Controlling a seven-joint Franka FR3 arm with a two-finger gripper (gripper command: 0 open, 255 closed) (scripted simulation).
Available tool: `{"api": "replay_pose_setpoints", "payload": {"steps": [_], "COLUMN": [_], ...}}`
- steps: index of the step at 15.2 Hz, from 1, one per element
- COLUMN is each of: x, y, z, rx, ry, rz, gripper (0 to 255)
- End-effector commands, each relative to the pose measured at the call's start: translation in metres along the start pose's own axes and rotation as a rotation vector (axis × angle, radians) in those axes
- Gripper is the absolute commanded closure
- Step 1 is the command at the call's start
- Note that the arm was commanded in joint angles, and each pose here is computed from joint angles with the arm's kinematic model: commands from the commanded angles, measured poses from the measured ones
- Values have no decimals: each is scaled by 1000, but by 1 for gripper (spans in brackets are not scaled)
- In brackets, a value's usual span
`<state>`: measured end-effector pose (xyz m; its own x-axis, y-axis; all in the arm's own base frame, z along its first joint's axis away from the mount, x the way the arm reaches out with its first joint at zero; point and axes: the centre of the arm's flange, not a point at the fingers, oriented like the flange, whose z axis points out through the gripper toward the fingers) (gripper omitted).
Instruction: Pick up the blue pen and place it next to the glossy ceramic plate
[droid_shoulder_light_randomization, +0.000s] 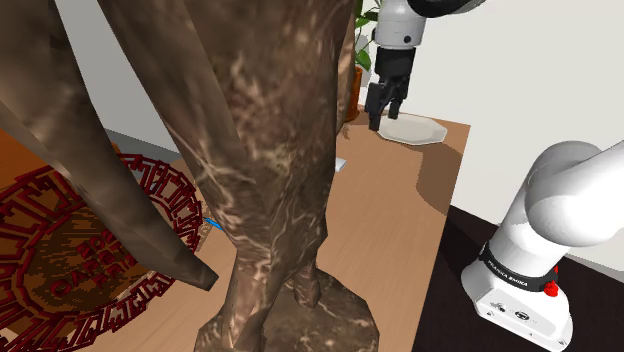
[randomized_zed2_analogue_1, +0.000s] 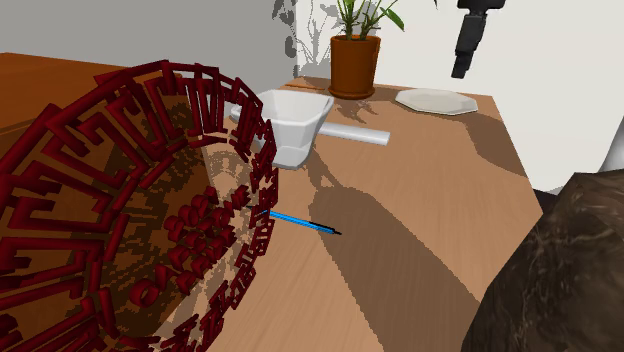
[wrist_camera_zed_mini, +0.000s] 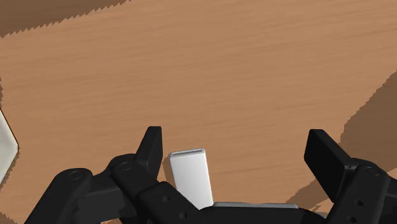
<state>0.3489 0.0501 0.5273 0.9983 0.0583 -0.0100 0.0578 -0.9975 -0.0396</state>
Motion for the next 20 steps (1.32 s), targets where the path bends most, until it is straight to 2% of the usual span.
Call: {"api": "replay_pose_setpoints", "payload": {"steps": [1,20], "x": [13,130], "y": [-22,-220], "z": [11,100], "rx": [1,-4], "ry": [7,62], "rz": [-10,-101], "gripper": [0,0]}}
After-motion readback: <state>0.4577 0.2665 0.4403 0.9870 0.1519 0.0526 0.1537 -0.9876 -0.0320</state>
